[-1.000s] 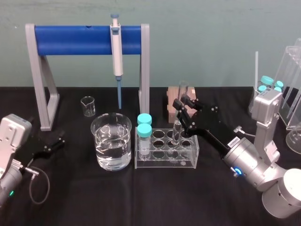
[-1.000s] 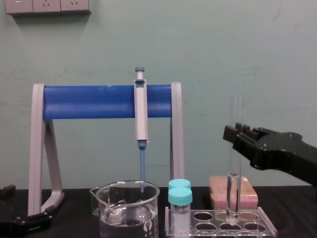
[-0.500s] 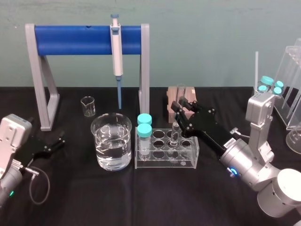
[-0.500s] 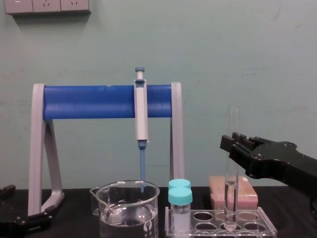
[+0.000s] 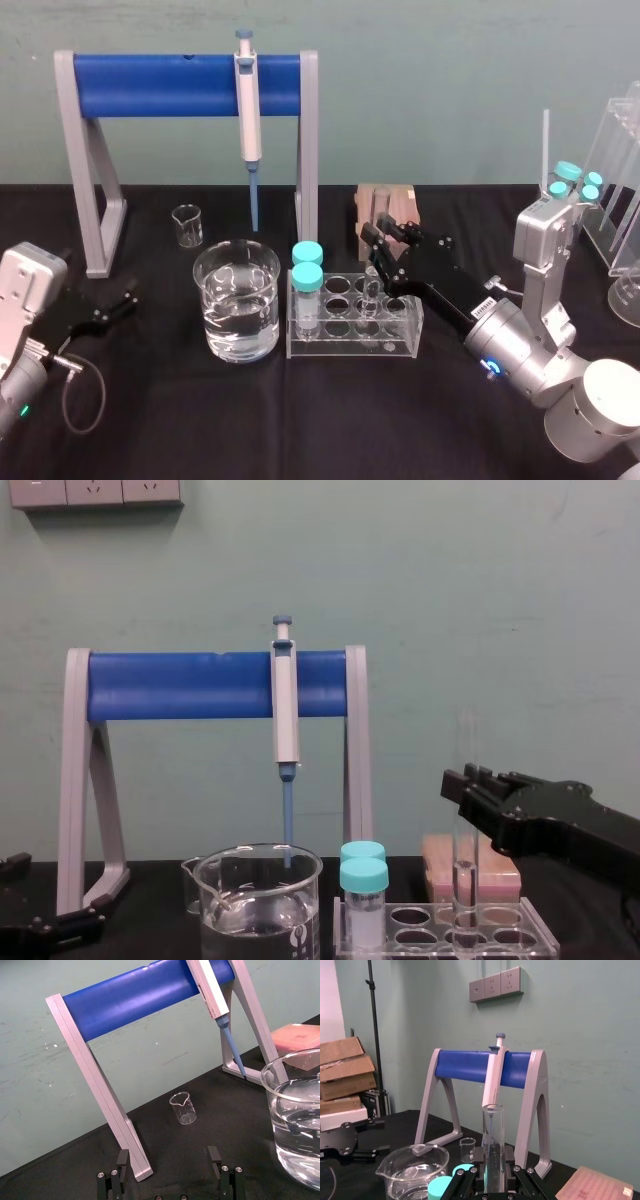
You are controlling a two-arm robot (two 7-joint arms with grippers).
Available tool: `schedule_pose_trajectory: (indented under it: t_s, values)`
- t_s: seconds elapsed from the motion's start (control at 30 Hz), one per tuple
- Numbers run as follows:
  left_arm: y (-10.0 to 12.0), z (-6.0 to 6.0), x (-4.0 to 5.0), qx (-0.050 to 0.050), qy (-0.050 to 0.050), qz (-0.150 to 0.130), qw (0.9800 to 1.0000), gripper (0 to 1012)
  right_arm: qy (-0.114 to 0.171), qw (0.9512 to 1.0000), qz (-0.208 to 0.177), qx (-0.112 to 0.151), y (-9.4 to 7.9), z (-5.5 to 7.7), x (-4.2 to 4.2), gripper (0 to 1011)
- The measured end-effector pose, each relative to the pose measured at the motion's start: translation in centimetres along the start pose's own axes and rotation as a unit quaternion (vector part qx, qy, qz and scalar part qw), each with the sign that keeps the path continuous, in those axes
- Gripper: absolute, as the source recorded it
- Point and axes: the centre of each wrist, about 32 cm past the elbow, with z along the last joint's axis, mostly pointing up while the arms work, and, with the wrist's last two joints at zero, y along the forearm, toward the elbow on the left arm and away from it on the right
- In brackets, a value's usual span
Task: Hold the test tube with one hand and immerse one end into the beaker, then return it to the test tube rack.
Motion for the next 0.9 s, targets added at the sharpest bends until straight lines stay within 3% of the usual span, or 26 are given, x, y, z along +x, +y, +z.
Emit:
schedule_pose_trajectory:
  t_s: [0.9]
  values:
    - [0.0, 0.0, 0.0, 0.0, 0.0, 0.0, 1.0, 1000, 0.009, 0.9994, 0.007, -0.032, 0.1, -1.2, -0.12, 226]
